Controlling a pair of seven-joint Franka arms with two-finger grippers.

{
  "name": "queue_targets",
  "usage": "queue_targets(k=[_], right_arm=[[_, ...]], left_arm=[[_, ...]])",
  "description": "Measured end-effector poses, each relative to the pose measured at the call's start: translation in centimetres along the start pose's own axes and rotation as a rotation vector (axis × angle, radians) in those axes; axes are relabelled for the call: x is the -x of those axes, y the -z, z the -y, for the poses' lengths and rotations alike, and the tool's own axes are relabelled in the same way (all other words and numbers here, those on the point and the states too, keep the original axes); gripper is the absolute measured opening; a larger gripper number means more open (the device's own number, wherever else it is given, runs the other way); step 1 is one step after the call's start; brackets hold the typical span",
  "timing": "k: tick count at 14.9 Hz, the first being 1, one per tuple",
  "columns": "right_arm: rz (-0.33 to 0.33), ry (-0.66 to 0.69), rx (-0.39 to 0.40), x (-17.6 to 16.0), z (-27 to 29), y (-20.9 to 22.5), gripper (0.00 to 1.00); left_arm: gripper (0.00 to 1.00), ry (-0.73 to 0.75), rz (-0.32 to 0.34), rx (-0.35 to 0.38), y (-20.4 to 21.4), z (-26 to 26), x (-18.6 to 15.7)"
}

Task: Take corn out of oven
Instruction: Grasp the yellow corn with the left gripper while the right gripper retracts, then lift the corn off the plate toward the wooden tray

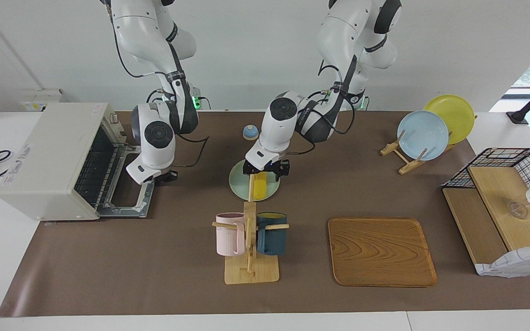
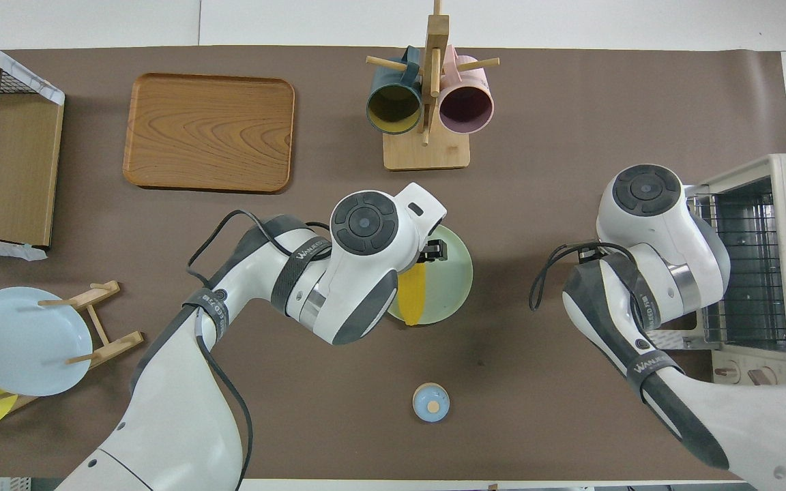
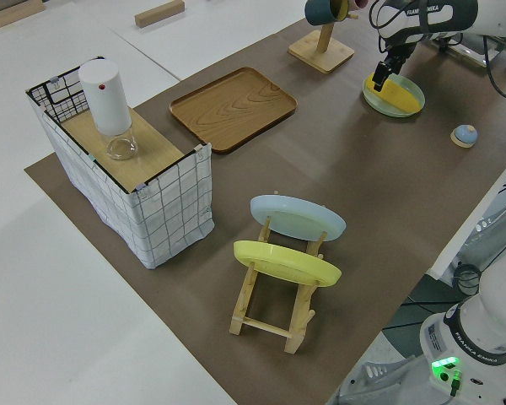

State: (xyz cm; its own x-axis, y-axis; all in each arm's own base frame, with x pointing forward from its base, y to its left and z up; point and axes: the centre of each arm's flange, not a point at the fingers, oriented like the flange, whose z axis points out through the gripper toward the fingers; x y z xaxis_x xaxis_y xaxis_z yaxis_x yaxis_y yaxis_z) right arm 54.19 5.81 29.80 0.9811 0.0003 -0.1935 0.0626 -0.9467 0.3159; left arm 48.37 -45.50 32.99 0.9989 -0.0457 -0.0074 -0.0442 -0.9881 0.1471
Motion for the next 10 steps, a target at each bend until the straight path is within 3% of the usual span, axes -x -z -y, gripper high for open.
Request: queue_targets(k=[3, 6, 10], right_arm=[[0.041, 0.047, 0.027, 0.1, -1.6, 4.2, 0.01], [0.026, 0.057, 0.027, 1.0, -5.5, 8.5, 0.01], [0.012, 0.052, 0.007, 2.8, -11.5, 11.0, 0.01]], left_arm=[[1.00, 0.002, -0.004, 0.004, -0.2, -0.5, 0.5], [1.00, -0.001, 0.003, -0.002, -1.0, -0.7, 1.2], [1.00, 0.009, -0.004, 0.000, -2.1, -0.6, 1.9]])
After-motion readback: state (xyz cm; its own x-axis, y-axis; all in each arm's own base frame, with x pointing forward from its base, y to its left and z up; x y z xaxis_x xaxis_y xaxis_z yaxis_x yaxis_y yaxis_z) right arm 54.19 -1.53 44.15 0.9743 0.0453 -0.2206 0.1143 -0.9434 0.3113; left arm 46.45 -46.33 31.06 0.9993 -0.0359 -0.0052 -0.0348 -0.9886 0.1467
